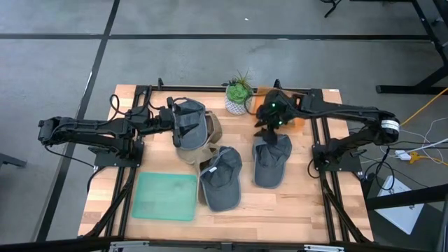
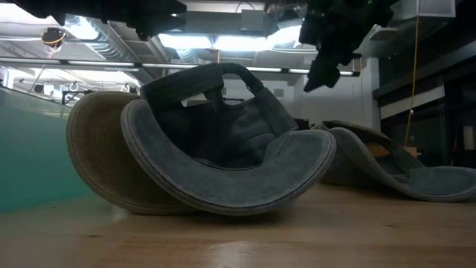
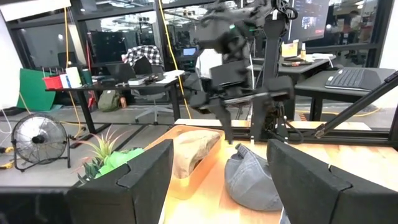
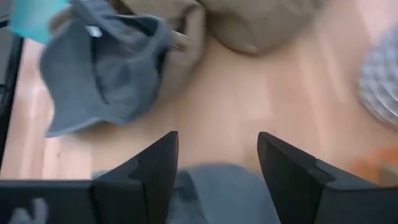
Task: Pick & Place hat
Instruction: Put the bottom left blue cap into the green bin
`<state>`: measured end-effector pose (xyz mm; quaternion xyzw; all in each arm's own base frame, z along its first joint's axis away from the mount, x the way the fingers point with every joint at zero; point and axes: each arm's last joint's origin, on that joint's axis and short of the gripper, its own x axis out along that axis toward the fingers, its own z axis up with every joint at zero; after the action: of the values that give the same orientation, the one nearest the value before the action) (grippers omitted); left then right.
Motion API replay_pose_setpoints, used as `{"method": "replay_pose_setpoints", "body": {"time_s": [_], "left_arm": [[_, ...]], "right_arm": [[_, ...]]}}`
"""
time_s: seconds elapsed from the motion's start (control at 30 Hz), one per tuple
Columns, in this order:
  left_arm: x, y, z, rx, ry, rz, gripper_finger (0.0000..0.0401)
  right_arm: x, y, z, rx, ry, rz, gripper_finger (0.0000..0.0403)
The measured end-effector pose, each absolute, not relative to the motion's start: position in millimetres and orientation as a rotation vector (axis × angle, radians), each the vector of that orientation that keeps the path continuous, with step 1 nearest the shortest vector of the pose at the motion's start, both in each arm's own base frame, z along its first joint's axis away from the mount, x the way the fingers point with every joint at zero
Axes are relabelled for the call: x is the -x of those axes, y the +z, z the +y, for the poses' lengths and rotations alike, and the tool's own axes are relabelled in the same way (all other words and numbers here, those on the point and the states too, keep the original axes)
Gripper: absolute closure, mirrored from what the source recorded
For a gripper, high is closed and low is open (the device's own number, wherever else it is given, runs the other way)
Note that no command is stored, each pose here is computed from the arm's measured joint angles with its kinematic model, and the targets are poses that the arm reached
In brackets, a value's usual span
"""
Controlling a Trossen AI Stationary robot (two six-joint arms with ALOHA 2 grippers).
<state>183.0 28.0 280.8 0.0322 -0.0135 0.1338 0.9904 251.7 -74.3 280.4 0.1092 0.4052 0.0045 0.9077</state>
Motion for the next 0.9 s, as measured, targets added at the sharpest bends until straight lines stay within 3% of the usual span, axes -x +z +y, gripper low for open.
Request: {"method": "replay_pose_setpoints", "body": {"time_s": [0.23,0.9], "left_arm": [[-183,280,28,-0.065,0.268,-0.024,0.0147],[-183,274,28,-0.041,0.267,0.040,0.0147]], "right_arm": [[-267,284,-44,-0.197,0.089,0.757,0.0196],[-321,233,0,-0.197,-0.125,0.810,0.0199]]}}
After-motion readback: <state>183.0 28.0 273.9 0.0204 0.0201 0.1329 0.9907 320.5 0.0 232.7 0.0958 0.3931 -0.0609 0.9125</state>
